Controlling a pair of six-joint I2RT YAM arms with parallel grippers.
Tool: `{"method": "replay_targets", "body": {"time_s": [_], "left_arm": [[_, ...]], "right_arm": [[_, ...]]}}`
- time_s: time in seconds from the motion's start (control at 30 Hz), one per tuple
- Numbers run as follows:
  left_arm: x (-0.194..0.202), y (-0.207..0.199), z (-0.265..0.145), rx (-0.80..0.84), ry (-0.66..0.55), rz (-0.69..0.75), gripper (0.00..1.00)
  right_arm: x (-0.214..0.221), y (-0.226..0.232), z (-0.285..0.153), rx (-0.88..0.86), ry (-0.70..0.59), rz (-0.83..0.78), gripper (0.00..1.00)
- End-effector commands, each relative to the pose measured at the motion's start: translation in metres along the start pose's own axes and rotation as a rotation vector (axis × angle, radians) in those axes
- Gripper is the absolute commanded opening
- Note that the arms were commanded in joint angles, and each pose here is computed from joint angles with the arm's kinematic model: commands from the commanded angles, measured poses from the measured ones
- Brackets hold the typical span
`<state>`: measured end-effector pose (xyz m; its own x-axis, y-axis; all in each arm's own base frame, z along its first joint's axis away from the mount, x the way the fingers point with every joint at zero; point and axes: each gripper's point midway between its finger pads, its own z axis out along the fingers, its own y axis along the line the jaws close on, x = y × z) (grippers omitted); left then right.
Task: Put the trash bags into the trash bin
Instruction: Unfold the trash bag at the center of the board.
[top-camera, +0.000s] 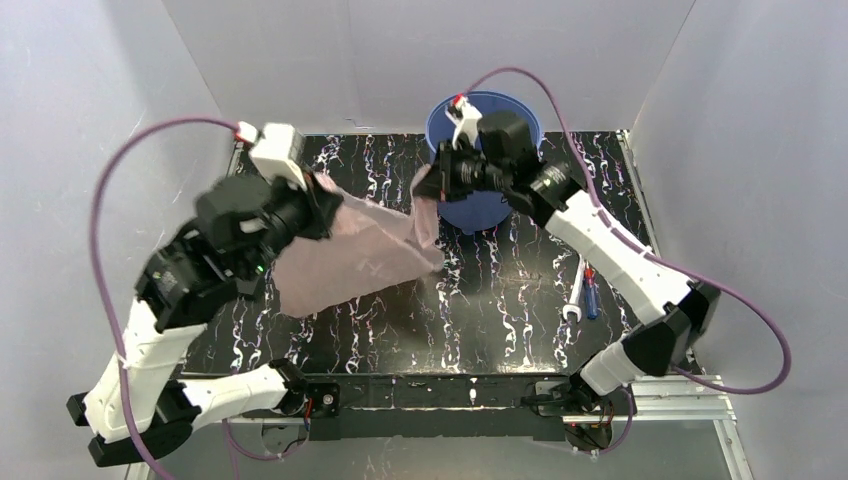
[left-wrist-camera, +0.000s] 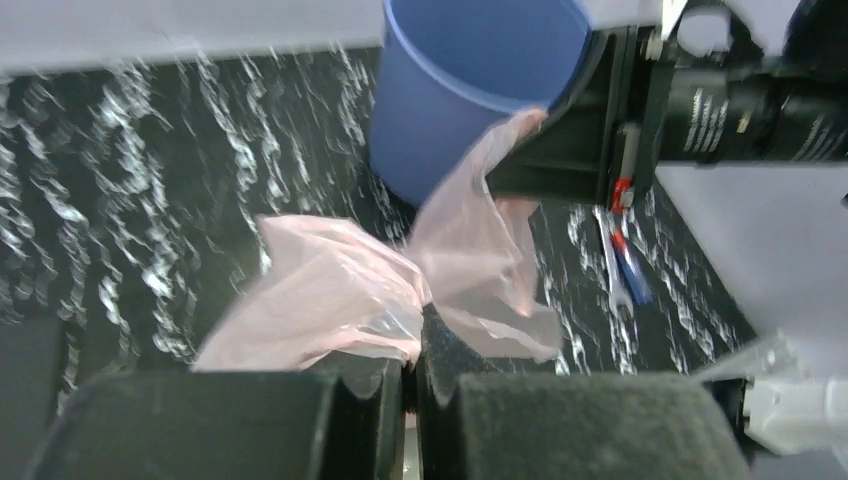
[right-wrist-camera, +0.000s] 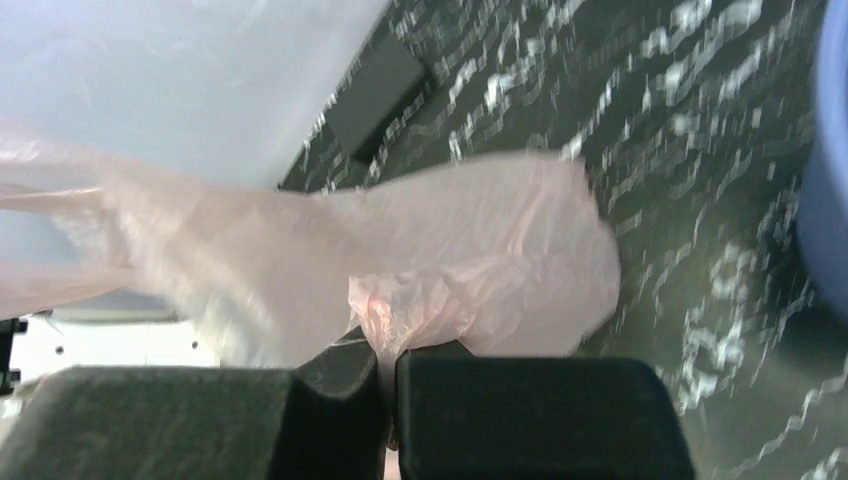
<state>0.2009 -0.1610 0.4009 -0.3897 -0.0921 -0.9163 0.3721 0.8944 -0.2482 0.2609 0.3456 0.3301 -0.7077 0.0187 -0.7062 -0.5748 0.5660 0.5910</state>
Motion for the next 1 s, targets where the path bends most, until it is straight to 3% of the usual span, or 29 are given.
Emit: {"method": "replay_targets", "body": {"time_s": [0.0, 0.17, 0.27, 0.37, 0.4, 0.47, 0.53, 0.8, 0.97], "left_arm": [[-0.067, 0.017, -0.03, -0.049, -0.105, 0.083, 0.0], [-0.111, -0.01, -0.065, 0.102, -0.224, 0.048, 0.0], [-0.051, -0.004, -0.054, 0.123, -0.095, -0.001, 0.0], [0.046, -0.005, -0.028, 0.163, 0.115, -0.148, 0.0], [0.077, -0.013, -0.023, 0.216, 0.185, -0.214, 0.0], [0.126, -0.002, -0.013, 0.172, 0.262, -0.311, 0.0], [0.145, 0.004, -0.009, 0.15, 0.266, -0.377, 0.0], [0.147, 0.024, -0.012, 0.002, 0.332, -0.321, 0.0], [0.146, 0.014, -0.004, 0.026, 0.352, -0.352, 0.0]], "right_arm": [[-0.071, 0.046, -0.012, -0.106, -0.122, -0.18, 0.08], [-0.112, 0.074, -0.044, -0.158, -0.328, -0.3, 0.08], [-0.068, 0.024, -0.03, -0.008, -0.202, -0.262, 0.06], [0.02, -0.037, -0.014, 0.103, -0.006, -0.158, 0.04], [0.041, -0.046, -0.014, 0.097, 0.019, -0.118, 0.04], [0.075, -0.058, -0.016, 0.085, 0.051, -0.059, 0.05], [0.086, -0.059, -0.019, 0.078, 0.067, -0.046, 0.06], [0.072, -0.051, -0.013, 0.064, 0.07, -0.048, 0.06], [0.074, -0.044, -0.009, 0.02, 0.077, -0.018, 0.12]]}}
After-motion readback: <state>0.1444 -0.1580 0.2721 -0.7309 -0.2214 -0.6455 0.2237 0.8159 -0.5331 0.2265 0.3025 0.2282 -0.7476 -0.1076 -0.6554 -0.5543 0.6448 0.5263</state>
